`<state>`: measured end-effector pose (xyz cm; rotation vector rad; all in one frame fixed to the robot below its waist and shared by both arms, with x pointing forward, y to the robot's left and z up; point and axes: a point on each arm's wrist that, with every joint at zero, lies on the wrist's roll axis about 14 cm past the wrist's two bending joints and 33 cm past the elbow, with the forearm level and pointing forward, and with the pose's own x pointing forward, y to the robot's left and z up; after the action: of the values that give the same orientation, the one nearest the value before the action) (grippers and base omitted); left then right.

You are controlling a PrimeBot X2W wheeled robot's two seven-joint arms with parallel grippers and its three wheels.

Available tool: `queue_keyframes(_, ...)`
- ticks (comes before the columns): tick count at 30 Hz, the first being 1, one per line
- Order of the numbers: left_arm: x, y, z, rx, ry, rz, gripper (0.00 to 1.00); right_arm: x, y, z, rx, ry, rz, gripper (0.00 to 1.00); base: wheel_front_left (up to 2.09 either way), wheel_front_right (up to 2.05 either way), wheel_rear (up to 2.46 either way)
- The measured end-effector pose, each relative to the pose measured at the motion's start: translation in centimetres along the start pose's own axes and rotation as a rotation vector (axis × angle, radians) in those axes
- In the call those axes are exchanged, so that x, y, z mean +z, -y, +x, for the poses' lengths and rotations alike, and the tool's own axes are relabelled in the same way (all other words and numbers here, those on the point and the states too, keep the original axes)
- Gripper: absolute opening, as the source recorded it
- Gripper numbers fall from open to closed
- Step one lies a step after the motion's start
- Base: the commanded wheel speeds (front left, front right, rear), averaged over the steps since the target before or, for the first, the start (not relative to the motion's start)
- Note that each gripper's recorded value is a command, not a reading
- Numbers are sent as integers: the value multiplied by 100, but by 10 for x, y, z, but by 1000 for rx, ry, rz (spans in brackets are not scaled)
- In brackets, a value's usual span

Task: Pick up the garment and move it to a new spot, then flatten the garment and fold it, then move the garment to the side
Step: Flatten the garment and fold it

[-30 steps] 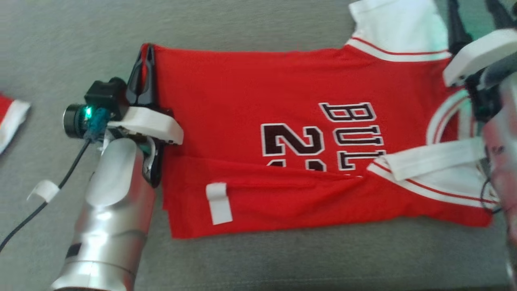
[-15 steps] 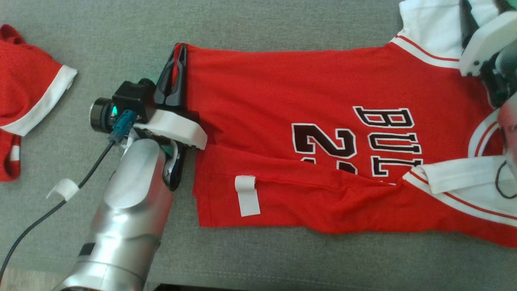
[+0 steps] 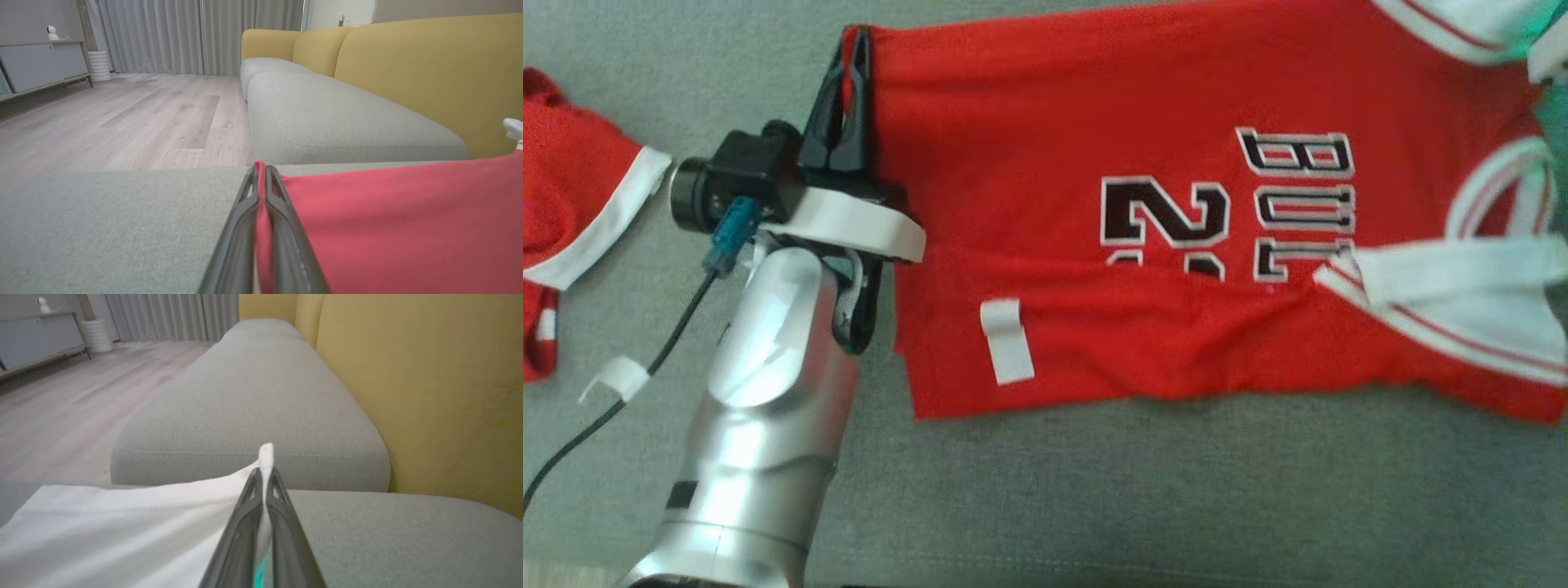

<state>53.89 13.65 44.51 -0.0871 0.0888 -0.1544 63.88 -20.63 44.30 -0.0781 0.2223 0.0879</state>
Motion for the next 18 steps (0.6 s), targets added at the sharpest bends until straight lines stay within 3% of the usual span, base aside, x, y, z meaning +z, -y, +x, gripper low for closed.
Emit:
queue_keyframes(7,17,9,-7,-19,37,9,0,21,-7,-30,2,82,45,0,0,0,0)
queue_keyframes(18,-23,24,-72,-25,-63,-20,0,-53,-12,-138,-29,-6,220,0,0,0,0)
